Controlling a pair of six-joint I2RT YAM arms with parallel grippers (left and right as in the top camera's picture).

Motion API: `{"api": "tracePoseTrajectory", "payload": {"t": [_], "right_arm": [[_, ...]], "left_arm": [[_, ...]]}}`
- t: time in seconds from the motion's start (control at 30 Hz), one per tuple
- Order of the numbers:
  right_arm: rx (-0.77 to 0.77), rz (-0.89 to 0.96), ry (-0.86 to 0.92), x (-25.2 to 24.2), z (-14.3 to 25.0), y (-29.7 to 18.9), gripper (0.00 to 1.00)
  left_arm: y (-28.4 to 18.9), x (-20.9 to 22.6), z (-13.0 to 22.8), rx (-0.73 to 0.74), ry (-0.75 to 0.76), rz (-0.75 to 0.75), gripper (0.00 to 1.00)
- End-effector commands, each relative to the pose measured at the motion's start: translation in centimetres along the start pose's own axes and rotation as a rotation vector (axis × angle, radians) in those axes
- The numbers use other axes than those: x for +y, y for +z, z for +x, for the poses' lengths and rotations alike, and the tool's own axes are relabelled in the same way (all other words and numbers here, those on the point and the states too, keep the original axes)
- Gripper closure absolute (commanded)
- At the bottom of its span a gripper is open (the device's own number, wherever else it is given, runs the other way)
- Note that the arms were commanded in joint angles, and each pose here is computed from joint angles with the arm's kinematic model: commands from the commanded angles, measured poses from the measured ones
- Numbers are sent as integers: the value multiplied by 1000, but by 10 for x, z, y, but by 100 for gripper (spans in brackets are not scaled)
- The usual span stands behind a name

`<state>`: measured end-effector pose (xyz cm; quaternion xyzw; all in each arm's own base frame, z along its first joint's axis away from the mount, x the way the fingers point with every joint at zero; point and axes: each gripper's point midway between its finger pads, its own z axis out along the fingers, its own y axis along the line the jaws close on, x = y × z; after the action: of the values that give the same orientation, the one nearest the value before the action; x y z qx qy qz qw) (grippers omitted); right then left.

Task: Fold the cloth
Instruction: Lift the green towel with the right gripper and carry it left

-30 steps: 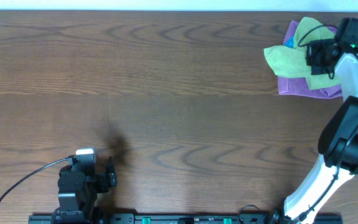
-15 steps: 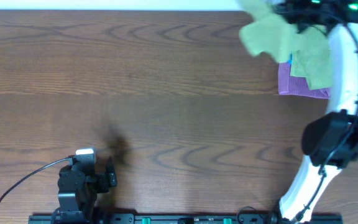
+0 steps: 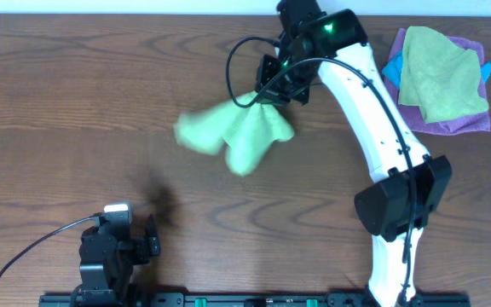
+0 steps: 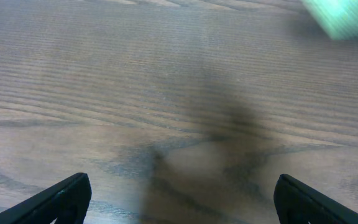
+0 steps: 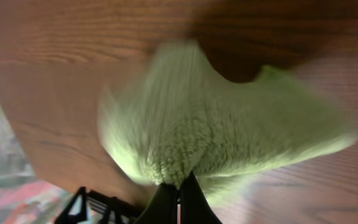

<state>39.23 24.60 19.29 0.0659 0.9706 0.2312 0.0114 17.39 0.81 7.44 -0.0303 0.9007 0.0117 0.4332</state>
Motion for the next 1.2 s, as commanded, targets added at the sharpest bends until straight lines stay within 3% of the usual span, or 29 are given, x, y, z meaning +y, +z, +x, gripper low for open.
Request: {"api": "tracePoseTrajectory", "payload": {"t": [0.0,0.13,0.3,0.43,0.57,0.67,0.83,0.93,1.03,1.07,1.1,1.13,1.17], "right_arm": [[21,38,-102,-6,8,-2,99],[1,101,-191,-19,3,-2,99],[-219,65,-251,-4,-50,-9,99],[-266,23,-238,7,-60,-11,99],[-37,-34,-201,10,-7,-1,99],[139,35,-148,-4,40,1,99],[273,61,-144,-4,79,0,99],[194,87,-192,-4,62,5,99],[-37,218,-250,-19,7,11,98],[-130,279,-257,-27,-15,12,89],[-206,318,-255,-32,-33,13,40],[-283,350,-258,-37,-51,14,1],[-337,379,-253,-44,-65,17,1]], "left_arm": [[6,5,23,76,1,-26,5],[6,5,23,76,1,-26,5],[6,5,23,76,1,-26,5],[6,5,23,76,1,-26,5],[6,5,23,76,1,-26,5],[6,5,23,76,1,-26,5],[6,5,23,76,1,-26,5],[6,5,23,76,1,-26,5],[6,5,23,76,1,-26,5],[6,5,23,75,1,-26,5],[6,5,23,76,1,-26,5],[6,5,23,76,1,-26,5],[6,5,23,76,1,-26,5]]}}
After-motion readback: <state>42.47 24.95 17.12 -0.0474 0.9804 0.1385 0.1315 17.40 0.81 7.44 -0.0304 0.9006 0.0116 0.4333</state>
